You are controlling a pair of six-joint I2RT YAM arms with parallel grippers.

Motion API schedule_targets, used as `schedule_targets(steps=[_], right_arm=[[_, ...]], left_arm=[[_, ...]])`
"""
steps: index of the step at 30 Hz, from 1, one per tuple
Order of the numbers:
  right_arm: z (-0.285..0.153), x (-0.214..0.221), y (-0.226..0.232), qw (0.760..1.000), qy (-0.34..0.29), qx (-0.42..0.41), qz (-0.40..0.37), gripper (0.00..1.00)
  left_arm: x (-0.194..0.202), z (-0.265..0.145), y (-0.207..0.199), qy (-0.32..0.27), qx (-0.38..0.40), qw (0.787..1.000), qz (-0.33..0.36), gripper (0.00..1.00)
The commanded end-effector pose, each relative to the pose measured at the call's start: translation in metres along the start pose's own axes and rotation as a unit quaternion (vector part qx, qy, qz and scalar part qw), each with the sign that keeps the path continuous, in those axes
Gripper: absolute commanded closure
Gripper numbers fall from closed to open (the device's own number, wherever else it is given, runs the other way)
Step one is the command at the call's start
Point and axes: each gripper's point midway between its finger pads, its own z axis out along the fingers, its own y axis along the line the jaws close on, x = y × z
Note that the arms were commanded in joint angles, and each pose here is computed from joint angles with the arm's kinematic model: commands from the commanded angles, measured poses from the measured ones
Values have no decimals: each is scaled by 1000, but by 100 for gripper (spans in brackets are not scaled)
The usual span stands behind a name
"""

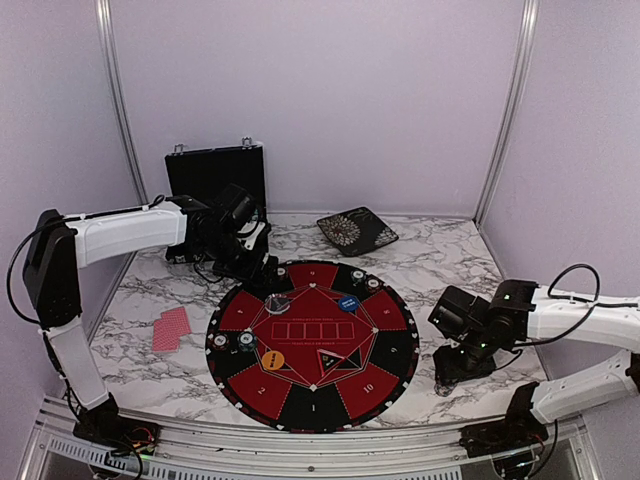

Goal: Distribute texas hold em gaming equipment
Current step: Pick up the pile of poker chips from the pile of poker chips.

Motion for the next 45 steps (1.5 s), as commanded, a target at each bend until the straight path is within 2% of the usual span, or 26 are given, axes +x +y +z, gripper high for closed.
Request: schedule_targets(steps=[1,9,26,35,45], right_arm=[[0,-8,4,1000,-15,-6,12,43],[4,-6,4,1000,-8,-3,9,49],[10,-3,0,1000,-2,8,7,54],[7,-7,1,1000,-6,9,4,61],[-6,-15,3,1000,-18,10,5,63]], left_arm=[[-3,-10,-1,-14,7,1000,3,1],[-3,-11,-1,-14,7,1000,2,1],[-2,-8,-2,-11,11,1000,0,1],[-1,-6,-2,-9,11,1000,0,1],[0,-4,-3,-5,14,1000,1,1]])
